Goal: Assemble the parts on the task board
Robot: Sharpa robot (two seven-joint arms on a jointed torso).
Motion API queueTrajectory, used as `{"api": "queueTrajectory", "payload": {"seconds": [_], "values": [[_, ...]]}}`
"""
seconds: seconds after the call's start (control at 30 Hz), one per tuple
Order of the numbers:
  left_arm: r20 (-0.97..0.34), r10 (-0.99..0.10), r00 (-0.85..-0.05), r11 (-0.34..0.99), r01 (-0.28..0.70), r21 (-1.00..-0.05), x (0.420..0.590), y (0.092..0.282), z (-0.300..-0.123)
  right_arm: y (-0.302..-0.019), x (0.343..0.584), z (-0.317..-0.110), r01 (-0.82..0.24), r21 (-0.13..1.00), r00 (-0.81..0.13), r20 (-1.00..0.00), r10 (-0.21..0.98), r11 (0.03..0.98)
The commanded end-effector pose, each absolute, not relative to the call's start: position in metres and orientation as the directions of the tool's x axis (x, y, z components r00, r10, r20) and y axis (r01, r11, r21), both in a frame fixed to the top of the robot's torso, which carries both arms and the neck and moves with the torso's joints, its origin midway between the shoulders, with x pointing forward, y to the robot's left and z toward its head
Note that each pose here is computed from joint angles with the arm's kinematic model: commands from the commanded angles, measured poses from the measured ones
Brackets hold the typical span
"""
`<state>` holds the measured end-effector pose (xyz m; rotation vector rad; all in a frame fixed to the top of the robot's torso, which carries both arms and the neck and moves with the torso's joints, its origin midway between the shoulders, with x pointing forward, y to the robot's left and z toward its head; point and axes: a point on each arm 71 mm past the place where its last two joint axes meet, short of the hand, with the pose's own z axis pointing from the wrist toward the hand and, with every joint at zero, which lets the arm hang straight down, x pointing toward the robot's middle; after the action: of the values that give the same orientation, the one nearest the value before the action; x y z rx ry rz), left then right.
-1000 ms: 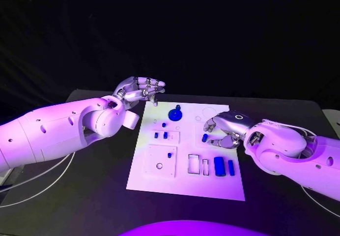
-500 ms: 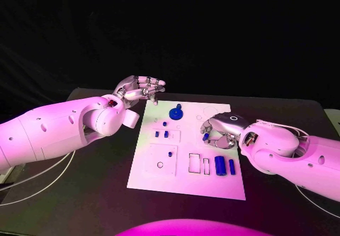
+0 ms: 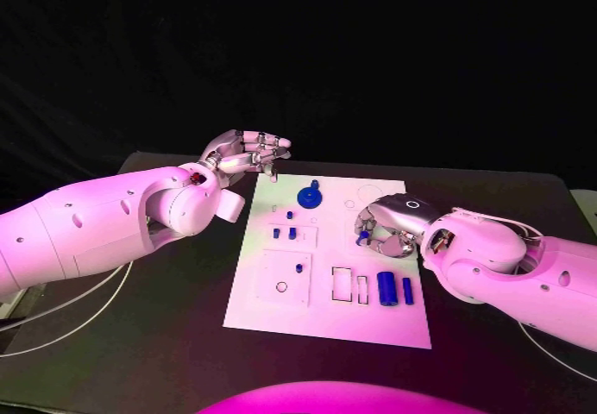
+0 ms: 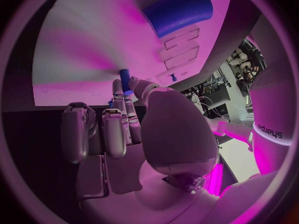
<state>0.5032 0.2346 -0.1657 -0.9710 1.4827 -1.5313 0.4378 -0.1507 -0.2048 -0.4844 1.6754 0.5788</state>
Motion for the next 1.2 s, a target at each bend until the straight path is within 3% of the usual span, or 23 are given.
{"api": "queueTrajectory", "payload": {"seconds": [0.03,0.47,0.73,0.97,1.2], "values": [[0.015,-0.907,-0.421,-0.027,0.023,-0.999,0.503,0.233,-0.165,-0.15,0.438,-0.204,-0.614,0.092,-0.153,-0.988,-0.004,0.784],[0.013,-0.908,-0.42,-0.025,0.022,-0.999,0.504,0.233,-0.165,-0.146,0.427,-0.195,-0.638,0.118,-0.115,-0.992,0.057,0.761],[0.014,-0.906,-0.422,-0.025,0.02,-1.0,0.504,0.232,-0.166,-0.137,0.409,-0.169,-0.676,0.156,-0.082,-0.987,0.137,0.72],[0.015,-0.905,-0.426,-0.026,0.019,-0.999,0.504,0.231,-0.166,-0.113,0.393,-0.157,-0.727,0.207,-0.101,-0.975,0.195,0.655],[0.016,-0.903,-0.429,-0.028,0.02,-0.999,0.504,0.229,-0.166,-0.079,0.377,-0.169,-0.773,0.266,-0.163,-0.961,0.224,0.576]]}}
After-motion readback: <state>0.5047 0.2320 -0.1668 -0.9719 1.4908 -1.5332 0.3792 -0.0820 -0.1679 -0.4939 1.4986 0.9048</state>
